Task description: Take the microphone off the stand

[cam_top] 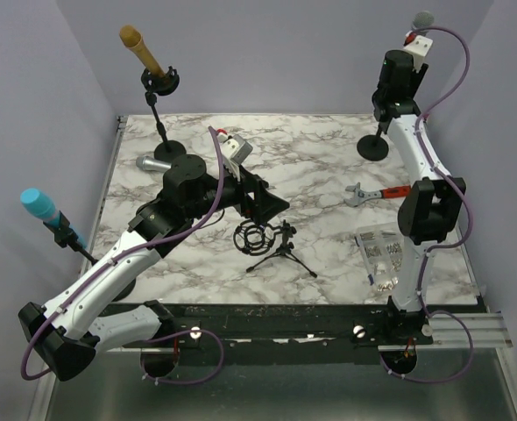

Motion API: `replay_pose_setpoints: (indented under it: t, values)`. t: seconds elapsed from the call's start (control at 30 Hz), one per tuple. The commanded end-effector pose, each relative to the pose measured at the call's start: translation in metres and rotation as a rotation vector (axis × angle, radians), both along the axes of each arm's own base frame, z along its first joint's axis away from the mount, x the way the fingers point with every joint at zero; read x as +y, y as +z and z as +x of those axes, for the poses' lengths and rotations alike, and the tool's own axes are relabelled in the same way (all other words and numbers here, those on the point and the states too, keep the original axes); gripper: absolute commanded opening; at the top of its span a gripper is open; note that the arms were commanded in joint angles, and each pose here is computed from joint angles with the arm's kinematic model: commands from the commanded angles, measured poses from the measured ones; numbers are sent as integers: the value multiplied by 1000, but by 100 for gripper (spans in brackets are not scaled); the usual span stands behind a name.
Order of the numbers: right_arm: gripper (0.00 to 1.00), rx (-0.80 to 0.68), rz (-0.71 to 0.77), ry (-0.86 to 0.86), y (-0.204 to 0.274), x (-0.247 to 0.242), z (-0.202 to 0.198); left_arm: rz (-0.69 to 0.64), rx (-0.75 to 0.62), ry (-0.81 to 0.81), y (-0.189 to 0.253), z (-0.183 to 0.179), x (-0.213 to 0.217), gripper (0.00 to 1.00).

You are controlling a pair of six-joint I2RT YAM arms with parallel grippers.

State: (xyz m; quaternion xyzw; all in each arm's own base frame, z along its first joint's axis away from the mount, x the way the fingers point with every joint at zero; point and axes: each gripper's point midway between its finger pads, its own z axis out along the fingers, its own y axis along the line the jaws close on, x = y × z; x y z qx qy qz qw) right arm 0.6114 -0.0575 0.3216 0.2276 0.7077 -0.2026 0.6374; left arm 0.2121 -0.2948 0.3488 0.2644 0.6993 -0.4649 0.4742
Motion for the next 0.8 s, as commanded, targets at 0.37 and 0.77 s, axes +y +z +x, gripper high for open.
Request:
replay_pose_setpoints:
  t: [0.37, 0.77]
  values:
    - [31, -58, 8, 304, 53, 136, -41, -16, -26, -21, 9, -7, 1, 92]
    - [30, -7, 114, 765, 46, 242, -110, -16, -60, 17, 14, -5, 8, 92]
